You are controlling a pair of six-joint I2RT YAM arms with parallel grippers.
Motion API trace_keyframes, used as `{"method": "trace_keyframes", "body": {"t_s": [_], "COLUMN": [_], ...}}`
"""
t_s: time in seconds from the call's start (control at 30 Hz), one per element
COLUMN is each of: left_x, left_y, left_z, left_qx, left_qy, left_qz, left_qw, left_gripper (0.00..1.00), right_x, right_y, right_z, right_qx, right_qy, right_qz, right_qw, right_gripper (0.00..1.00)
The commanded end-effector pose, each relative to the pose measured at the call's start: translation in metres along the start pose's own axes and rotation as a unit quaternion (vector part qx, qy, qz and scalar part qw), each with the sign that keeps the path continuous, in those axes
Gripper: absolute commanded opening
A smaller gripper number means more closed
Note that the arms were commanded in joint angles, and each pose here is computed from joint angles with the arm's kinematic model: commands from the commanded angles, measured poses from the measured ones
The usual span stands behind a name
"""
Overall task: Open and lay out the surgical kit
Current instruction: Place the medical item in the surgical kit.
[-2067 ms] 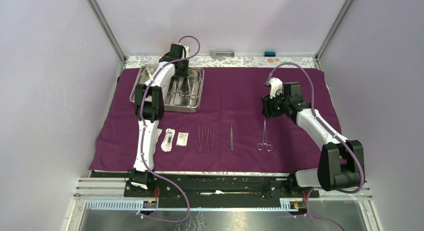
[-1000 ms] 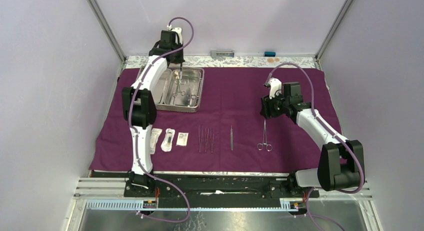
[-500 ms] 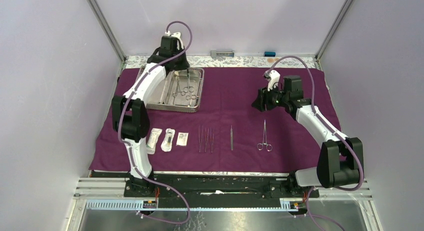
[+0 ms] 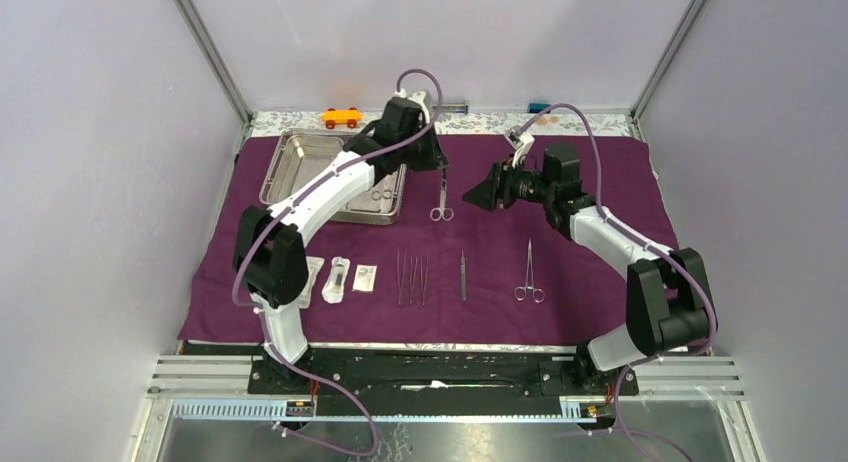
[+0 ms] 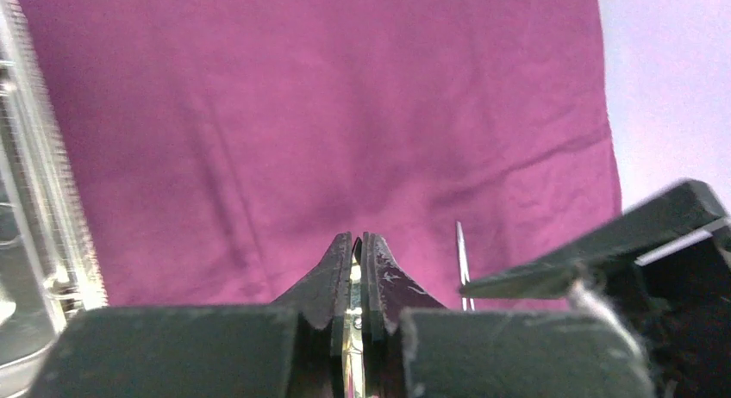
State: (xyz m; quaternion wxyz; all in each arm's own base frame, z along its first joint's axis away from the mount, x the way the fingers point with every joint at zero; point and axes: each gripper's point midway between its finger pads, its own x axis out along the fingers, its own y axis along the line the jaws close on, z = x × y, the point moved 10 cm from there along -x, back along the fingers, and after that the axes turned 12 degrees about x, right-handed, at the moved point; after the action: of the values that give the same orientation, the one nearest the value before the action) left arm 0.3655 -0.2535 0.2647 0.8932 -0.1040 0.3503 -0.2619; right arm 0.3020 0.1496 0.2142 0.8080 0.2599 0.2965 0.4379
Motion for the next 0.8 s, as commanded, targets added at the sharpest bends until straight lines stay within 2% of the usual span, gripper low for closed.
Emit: {"method": "trace_keyframes", "body": {"t_s": [0.0,0.13,0.53,0.77], "left_x": [-0.003,0.003,0.014,0.016], "left_y": [-0.027,-0.036,-0.044,-0.046], "left_z": [0.006,-0.002,-0.009,-0.010], "left_qx": [-0.013,-0.015,-0.017,-0.017], "left_qy": [-0.018,-0.003,0.016,0.020], "left_qz": [-0.038,-0.050,-0.063,-0.065], "left_qw": [0.999,0.999,0.998,0.998], "left_gripper": [0.00,0.00,0.00,0.00], "right_x": [0.012,0.021,0.037,0.044], "right_y": [0.006,0.001,-0.009,-0.014], "right_z": [0.000,-0.005,-0.011,-0.012], "right_qx": [0.030,0.053,0.092,0.107], "right_qy": [-0.011,-0.007,0.008,0.013], "right_qz": [0.049,0.064,0.078,0.077], "right_qw": [0.998,0.996,0.993,0.991], "right_gripper": [0.68,0.66,0.49,0.45]}}
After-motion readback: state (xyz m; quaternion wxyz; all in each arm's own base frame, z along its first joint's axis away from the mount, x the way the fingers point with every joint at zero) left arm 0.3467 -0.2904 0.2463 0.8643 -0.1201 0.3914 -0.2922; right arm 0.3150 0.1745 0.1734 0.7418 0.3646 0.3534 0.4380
